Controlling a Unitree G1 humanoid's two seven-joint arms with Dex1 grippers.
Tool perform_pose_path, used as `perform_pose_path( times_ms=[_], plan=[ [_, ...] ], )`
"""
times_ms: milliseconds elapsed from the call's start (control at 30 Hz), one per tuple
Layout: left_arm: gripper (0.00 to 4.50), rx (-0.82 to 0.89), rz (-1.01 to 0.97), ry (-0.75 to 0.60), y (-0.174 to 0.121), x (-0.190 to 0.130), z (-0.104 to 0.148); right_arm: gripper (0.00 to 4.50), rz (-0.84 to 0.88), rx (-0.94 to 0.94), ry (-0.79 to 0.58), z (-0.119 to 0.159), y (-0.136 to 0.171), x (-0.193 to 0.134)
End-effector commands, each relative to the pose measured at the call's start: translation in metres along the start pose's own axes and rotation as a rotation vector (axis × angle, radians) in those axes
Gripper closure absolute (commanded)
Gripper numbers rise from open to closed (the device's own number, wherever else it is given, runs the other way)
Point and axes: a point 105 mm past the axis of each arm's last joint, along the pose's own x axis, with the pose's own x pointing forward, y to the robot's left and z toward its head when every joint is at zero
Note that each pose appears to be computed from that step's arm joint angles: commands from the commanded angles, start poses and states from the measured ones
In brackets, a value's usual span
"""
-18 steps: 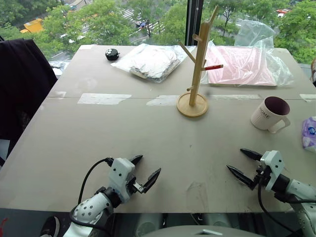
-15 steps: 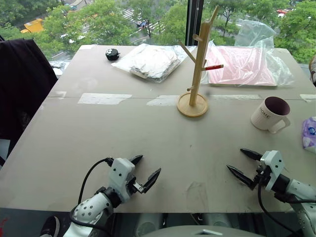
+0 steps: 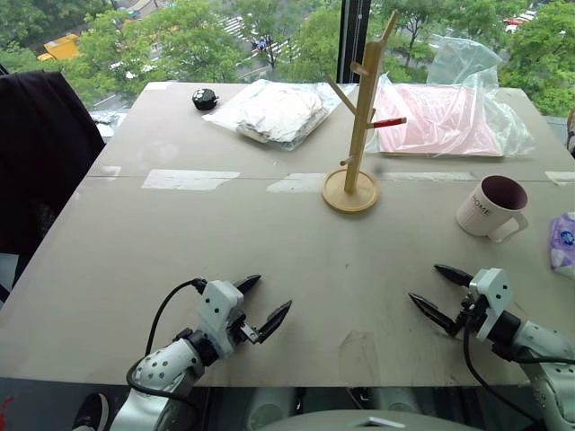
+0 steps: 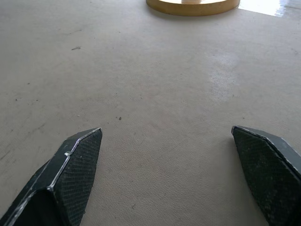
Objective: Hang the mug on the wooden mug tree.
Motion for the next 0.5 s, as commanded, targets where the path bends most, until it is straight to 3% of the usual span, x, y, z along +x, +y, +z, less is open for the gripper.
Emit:
perform_pose_path(
  times_ms=[33, 267, 500],
  plan=[
    [0.00, 0.008, -0.005, -0.015, 0.001, 0.000, 0.000, 0.04, -0.011, -0.020, -0.022, 0.006, -0.003, -0.003],
    [0.00, 0.062, -0.050, -0.036, 0.002, 0.009, 0.007, 0.04, -0.049, -0.017, -0.009, 0.002, -0.008, -0.005],
    [0.00, 0.151, -0.196, -0.098, -0.003, 0.042, 0.042, 0.04, -0.229, -0.007, -0.033, 0.004, -0.027, -0.017]
  ],
)
